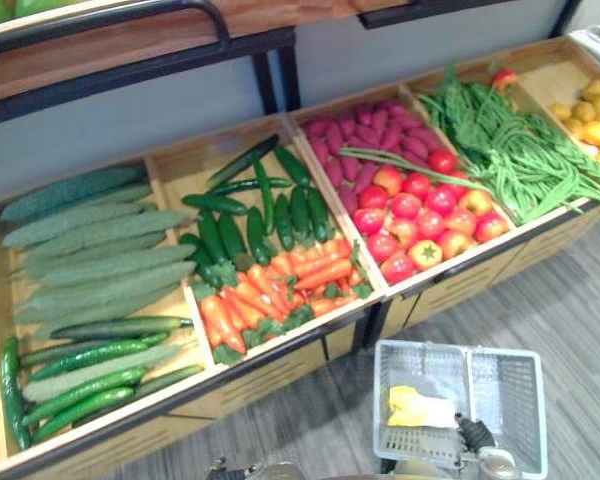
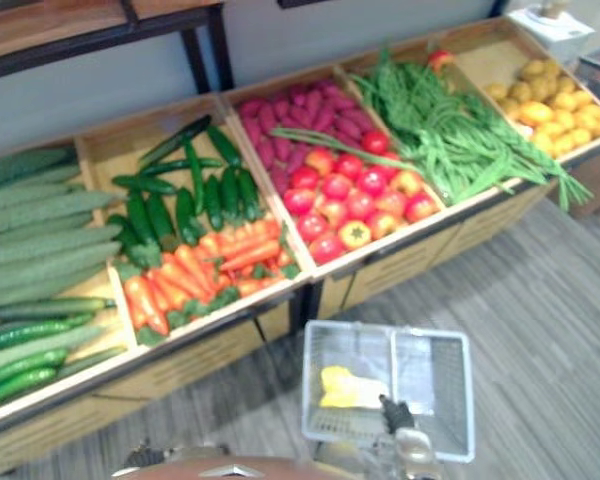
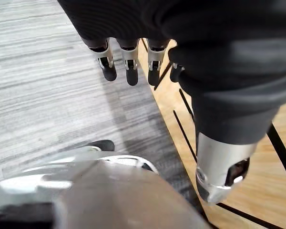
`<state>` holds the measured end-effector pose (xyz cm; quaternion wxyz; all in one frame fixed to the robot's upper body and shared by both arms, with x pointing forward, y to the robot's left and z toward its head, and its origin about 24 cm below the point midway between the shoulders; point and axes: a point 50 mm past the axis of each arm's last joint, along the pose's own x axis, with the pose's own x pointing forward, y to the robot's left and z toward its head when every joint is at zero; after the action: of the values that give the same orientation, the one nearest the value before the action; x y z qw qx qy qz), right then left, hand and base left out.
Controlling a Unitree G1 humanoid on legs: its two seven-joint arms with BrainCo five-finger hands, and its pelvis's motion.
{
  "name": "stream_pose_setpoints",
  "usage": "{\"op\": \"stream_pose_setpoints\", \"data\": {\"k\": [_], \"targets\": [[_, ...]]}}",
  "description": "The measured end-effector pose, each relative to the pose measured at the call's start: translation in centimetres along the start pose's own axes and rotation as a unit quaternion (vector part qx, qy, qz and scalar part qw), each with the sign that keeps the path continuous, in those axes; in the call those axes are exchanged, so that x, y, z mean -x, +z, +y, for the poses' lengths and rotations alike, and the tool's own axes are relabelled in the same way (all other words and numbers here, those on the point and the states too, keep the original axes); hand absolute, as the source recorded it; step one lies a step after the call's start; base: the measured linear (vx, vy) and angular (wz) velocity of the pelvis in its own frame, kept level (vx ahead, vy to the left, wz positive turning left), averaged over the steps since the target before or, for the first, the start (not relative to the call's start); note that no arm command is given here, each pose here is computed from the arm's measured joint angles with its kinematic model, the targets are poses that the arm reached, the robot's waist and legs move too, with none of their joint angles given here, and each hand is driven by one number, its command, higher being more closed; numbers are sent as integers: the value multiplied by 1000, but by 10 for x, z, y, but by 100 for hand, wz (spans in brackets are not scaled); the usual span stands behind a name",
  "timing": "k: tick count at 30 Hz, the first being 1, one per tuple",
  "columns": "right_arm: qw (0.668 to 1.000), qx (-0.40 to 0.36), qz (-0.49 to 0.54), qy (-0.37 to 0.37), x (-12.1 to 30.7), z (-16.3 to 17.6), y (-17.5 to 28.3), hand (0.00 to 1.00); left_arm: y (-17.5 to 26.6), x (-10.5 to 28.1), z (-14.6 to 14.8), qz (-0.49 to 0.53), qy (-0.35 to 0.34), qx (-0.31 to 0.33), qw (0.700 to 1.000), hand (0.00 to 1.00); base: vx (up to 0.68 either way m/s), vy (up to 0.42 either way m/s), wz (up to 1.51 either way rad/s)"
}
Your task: Pick vegetable in the basket
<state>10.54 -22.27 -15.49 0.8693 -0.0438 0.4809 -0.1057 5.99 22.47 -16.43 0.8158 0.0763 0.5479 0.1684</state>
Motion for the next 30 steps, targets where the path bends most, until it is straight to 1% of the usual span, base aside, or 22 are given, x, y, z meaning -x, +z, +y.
{"op": "stream_pose_setpoints", "data": {"k": [7,11,18,25,27,30], "targets": [[1000,-12,-5,-5,0,1,0,100,3,0,-2,-5,-3,-4,1000,0,-70,110,-25],[1000,-13,-14,-8,1,1,3,100,0,1,-9,-2,-12,-1,1000,0,-111,43,-30],[999,-19,-33,0,0,10,11,100,4,0,-4,-12,-8,-6,1000,0,-72,-6,-40],[999,-7,-35,1,0,10,12,100,13,-2,0,-29,-9,-33,999,0,-6,13,11],[999,-8,-31,-2,0,8,11,100,21,-2,0,-47,-13,-60,997,0,1,37,41],[1000,-3,-16,-1,1,8,5,100,27,-1,-2,-68,-17,-84,994,0,44,40,29]]}}
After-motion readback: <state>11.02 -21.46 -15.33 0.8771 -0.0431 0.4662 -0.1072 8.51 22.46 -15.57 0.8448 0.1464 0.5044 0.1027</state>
